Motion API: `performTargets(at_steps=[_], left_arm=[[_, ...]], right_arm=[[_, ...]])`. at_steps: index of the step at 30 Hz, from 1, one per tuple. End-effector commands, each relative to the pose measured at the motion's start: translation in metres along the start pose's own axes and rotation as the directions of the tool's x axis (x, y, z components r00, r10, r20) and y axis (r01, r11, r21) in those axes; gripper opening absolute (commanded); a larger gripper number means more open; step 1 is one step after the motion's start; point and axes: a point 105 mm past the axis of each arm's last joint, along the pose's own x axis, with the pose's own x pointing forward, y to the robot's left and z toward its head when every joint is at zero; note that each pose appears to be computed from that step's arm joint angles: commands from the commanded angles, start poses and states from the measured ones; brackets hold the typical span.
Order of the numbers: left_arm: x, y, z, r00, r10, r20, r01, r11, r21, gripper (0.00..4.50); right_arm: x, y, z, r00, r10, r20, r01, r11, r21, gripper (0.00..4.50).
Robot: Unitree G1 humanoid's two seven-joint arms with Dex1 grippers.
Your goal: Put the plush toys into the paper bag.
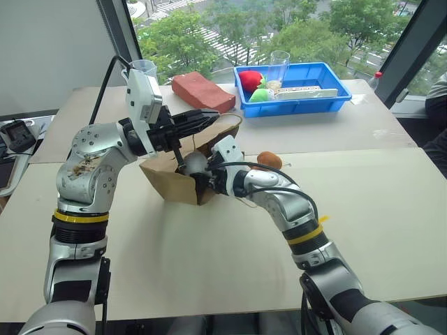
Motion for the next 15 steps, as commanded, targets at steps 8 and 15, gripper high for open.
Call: performTargets(at_steps=[8,15], left_arm=[[-0.003,0.003,0.014,1.0,0.013,0.026,-0.014,0.998,0.058,0.0],[-0.006,0.006,0.014,1.0,0.017,0.017,-0.018,0.998,0.062,0.0]], right_arm=[[-0.041,-0.012,0.03,0.986,-0.042,0.163,0.055,0.996,-0.072,4.46],[-0.101,-0.06,0.026,0.959,-0.247,0.14,0.271,0.945,-0.182,4.46]])
